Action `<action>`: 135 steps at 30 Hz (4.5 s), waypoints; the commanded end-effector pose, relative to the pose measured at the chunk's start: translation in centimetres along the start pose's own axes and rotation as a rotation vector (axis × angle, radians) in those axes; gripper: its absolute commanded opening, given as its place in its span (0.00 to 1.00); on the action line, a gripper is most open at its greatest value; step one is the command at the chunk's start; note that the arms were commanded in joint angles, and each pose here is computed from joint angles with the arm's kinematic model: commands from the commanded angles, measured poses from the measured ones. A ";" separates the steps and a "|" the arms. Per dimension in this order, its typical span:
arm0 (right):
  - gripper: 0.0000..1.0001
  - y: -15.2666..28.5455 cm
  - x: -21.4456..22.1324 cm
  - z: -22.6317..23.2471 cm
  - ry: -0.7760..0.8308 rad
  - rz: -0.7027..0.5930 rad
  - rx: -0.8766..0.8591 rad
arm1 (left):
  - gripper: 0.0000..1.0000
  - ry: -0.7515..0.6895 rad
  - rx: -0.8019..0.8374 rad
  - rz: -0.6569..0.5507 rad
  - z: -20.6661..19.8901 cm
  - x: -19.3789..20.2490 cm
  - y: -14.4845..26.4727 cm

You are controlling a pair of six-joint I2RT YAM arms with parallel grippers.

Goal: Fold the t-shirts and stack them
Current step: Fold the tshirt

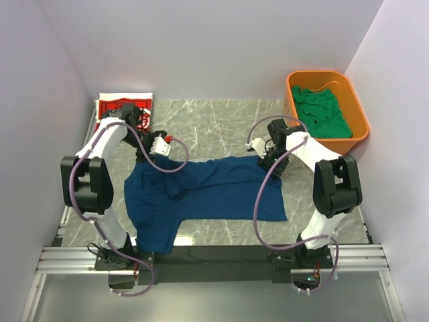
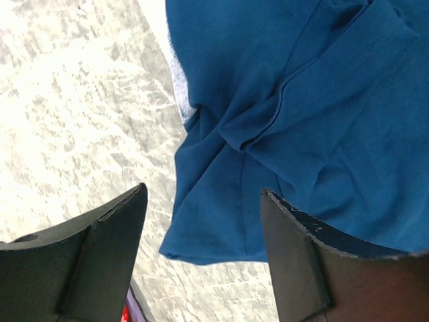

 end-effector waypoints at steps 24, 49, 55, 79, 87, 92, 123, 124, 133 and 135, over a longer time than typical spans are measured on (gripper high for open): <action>0.32 -2.2 1.4 0.3 -0.023 0.092 -0.038 | 0.70 -0.032 0.065 -0.028 0.1 0.0 -1.3; 0.00 0.4 0.1 -0.2 -0.018 0.040 -0.014 | 0.50 -0.221 0.235 -0.008 -1.9 -0.6 -5.8; 0.00 0.9 -0.2 -0.3 -0.013 0.030 -0.002 | 0.35 -0.210 0.233 0.022 -1.6 -0.2 -5.9; 0.00 6.3 -9.9 -14.5 -0.098 -0.209 0.645 | 0.01 0.485 -0.833 -0.115 14.4 8.0 9.0; 0.00 3.8 -10.9 -16.4 -0.124 -0.189 0.665 | 0.00 0.504 -0.928 -0.174 16.9 8.8 7.6; 0.00 3.6 -10.8 -16.2 -0.135 -0.186 0.671 | 0.01 0.396 -0.949 -0.173 18.8 7.6 6.7; 0.00 5.4 -6.0 -9.1 -0.013 -0.210 0.460 | 0.00 0.372 -0.583 -0.103 4.2 4.0 6.4; 0.00 5.0 -5.6 -8.5 -0.009 -0.204 0.424 | 0.00 0.334 -0.567 -0.090 3.1 3.3 6.8; 0.00 1.0 -3.3 -5.2 0.005 -0.120 0.265 | 0.01 0.473 -0.221 -0.041 -7.3 2.8 2.3; 0.00 0.4 -3.0 -5.1 -0.002 -0.106 0.256 | 0.01 0.518 -0.192 -0.035 -8.8 2.9 1.5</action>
Point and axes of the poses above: each gripper's point midway between its finger pads, its own y axis back along the fingers, its own z axis along the line the jaws close on, x = y × z, the point moved 10 cm from there along y, back along the fingers, and after that the axes turned 1 degree about y, right-handed, at the moved point
